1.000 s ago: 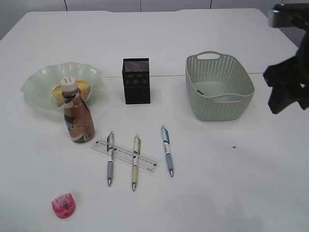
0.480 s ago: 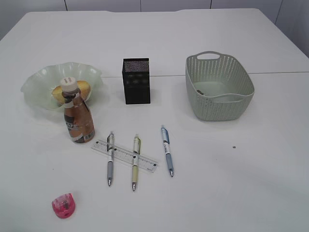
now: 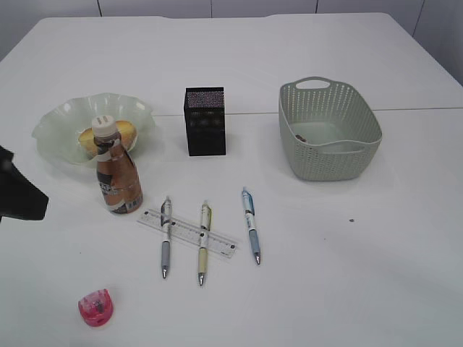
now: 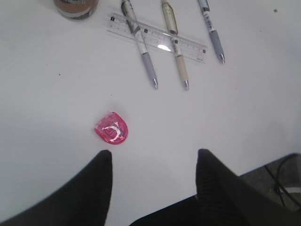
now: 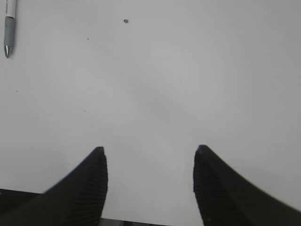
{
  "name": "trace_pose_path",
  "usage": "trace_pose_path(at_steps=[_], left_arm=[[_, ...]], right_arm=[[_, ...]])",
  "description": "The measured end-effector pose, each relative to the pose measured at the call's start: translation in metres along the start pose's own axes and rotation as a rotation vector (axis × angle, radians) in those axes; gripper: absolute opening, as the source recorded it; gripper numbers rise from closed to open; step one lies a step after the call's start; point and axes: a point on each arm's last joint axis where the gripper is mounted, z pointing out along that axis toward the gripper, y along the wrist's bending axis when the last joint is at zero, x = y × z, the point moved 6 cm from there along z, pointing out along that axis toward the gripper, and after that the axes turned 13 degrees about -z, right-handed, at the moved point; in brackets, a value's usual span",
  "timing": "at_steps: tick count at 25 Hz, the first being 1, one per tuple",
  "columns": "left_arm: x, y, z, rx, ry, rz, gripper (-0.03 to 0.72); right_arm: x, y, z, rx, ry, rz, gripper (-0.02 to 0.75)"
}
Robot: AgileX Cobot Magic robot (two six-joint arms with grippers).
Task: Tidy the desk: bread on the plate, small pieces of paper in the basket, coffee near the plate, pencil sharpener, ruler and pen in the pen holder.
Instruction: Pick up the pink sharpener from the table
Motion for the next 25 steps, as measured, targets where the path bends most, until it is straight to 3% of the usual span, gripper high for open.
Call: trace_pose_path(at_steps=[6,14,17,25], left_arm=[[0.0,0.002,0.036,-0.161,-0.002,-0.212,0.419],[0.012,0.0,0.093,-0.278,0.065,-0.437,0.42],[0.017,0.006,0.107,-0.329,0.092,-0.465,0.42],[0.024,0.022,0.119,-0.426,0.124,-0.433,0.458]], right_arm=[[-0.002,-0.001,0.0,0.009,-0.011,-0.003,0.426],[-0.003,-0.002,0.0,0.01,-0.017,-0.003,0.426],[-0.003,-0.002,0.0,0.013,-0.017,-0.005,0.426],[-0.002,-0.005,0.0,0.035,-0.013,-0.015,0.426]])
